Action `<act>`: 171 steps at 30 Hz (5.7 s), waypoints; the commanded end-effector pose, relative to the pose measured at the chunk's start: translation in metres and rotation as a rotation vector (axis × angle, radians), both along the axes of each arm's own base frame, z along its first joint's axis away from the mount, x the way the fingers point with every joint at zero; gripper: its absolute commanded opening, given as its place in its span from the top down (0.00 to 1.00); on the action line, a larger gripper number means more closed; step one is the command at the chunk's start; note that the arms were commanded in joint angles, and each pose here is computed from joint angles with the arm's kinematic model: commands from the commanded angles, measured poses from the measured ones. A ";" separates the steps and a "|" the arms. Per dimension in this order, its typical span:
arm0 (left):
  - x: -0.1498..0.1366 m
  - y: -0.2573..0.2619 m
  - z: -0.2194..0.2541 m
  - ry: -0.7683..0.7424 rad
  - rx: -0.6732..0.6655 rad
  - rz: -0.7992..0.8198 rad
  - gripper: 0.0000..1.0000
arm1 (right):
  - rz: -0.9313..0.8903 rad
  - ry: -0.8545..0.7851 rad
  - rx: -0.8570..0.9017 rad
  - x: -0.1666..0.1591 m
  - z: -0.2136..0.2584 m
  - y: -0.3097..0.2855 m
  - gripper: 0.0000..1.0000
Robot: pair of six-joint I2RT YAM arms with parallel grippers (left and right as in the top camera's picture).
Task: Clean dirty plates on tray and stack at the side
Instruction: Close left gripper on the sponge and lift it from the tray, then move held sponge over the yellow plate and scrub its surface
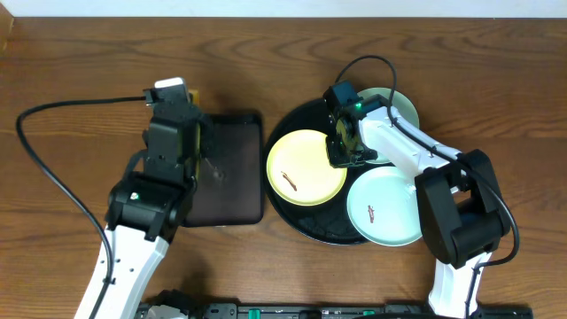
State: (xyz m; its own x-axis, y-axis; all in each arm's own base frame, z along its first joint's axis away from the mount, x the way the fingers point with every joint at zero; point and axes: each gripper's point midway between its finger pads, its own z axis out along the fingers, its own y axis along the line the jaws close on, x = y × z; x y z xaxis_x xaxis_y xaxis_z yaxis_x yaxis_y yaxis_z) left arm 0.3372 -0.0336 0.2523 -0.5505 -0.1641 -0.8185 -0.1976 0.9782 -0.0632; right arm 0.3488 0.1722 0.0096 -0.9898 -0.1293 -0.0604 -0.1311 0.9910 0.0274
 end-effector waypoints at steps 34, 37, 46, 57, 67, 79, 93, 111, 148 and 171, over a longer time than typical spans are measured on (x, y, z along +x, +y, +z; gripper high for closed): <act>-0.014 -0.006 -0.072 0.307 0.026 -0.012 0.93 | -0.102 -0.019 0.007 0.003 0.007 -0.002 0.99; -0.013 -0.016 -0.084 0.348 -0.010 -0.052 0.93 | -0.101 -0.032 0.014 0.004 0.013 -0.001 0.99; -0.009 -0.025 -0.116 0.450 -0.026 -0.065 0.93 | -0.103 -0.060 0.029 0.003 0.031 -0.002 0.99; -0.004 -0.027 -0.146 0.529 -0.011 -0.062 0.93 | -0.164 -0.066 -0.017 0.000 0.022 -0.012 0.99; -0.009 -0.040 -0.149 0.558 -0.060 -0.124 0.93 | -0.163 -0.060 -0.011 -0.005 0.009 -0.013 0.99; 0.009 -0.012 -0.127 0.477 0.115 -0.048 0.92 | -0.128 -0.094 -0.012 -0.004 0.010 -0.001 0.99; 0.004 -0.098 -0.108 0.442 -0.023 -0.275 0.93 | -0.132 -0.116 -0.050 -0.003 0.004 -0.009 0.99; 0.008 -0.169 -0.184 0.534 -0.023 -0.380 0.93 | -0.133 -0.103 -0.030 -0.005 0.004 -0.006 0.99; -0.025 -0.172 -0.256 0.665 -0.053 -0.395 0.93 | -0.119 -0.073 0.024 -0.006 0.004 -0.002 0.99; -0.065 -0.228 -0.269 0.874 -0.415 -0.533 0.92 | -0.129 -0.071 0.023 -0.005 0.003 -0.006 0.99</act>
